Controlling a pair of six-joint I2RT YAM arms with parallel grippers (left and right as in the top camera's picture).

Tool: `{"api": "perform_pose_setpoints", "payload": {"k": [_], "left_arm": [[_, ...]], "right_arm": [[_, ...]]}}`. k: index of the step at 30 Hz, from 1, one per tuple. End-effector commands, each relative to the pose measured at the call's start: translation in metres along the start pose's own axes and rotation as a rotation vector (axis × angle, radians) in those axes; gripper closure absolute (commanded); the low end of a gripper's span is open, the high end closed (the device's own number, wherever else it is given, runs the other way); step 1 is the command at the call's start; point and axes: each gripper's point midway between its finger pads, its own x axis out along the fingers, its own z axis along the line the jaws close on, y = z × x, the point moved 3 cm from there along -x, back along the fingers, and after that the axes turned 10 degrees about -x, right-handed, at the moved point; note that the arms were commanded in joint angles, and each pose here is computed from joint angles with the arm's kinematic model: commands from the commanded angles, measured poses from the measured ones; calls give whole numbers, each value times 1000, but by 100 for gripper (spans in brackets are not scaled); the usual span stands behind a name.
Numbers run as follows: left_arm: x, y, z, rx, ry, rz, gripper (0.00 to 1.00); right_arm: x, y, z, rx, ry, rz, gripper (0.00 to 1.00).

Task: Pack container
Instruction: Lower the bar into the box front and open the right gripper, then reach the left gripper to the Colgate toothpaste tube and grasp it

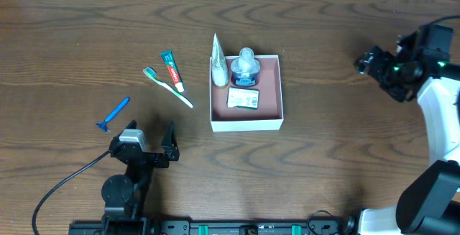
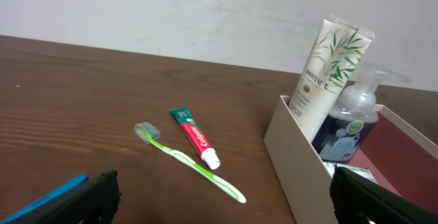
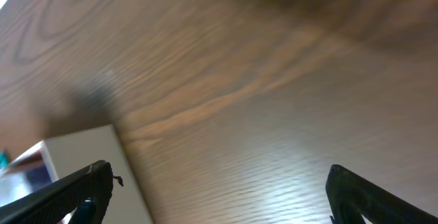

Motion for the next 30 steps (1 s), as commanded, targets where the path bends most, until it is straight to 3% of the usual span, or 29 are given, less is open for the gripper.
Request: {"api": "perform_pose_setpoints", "payload": {"k": [1,5,11,21,30], "left_arm": [[1,15,-3,-18,42,64,2],[-4,6,-14,-63,81,84,2],[-12,-36,-27,-111,33,121,2],[3,-94,-56,-176,-66,466,2],[25,-73,-55,-233,-77,657,2]], "right_arm": [[-3,-2,-23,65,60,-7,1],[-5,-3,-29,79,67,-11,1],[-5,-3,-28,78,66,-10,1],[-5,-3,-28,78,66,-10,1],[-5,-3,-28,78,66,-10,1]]}}
